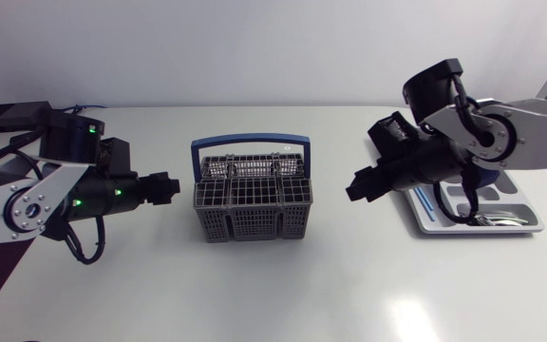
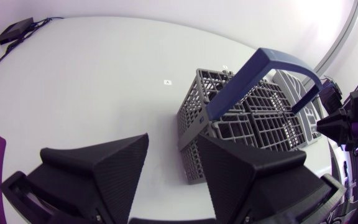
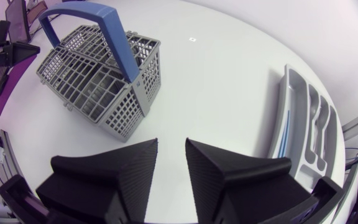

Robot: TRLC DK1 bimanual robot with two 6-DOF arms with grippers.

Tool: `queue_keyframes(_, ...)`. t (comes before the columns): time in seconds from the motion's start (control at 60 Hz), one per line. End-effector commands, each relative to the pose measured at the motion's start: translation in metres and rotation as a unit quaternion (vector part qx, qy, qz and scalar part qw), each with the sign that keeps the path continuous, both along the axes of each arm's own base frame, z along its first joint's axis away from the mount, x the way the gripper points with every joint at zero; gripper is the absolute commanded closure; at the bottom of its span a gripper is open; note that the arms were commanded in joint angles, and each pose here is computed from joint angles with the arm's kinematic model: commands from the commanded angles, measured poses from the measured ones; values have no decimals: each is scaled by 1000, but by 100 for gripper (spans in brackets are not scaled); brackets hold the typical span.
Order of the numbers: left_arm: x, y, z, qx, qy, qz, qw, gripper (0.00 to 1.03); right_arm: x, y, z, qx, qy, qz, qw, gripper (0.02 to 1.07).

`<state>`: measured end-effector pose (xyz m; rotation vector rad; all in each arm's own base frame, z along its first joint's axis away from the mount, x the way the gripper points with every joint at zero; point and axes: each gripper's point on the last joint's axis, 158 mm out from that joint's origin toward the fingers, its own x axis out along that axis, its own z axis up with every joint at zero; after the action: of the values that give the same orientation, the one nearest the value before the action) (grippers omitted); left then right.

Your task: Unload the cutlery basket into the drawer organizer.

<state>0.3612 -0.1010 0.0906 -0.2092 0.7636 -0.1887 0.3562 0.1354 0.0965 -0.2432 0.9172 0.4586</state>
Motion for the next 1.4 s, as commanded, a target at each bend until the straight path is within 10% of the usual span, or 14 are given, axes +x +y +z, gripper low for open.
queue_keyframes(0.0, -11, 7, -2, 8, 1, -3, 1000, 33, -6, -15, 2, -15, -12, -8, 1000, 43)
queue_keyframes(0.283, -27, 22, 17, 26, -25, 3, 999, 5, -9, -54, 37, -40, -90, -46, 994, 7)
queue_keyframes(1.383, -82, 89, 53, 155, -116, 37, 980, 5, -45, -165, 97, -108, -331, -181, 920, 7)
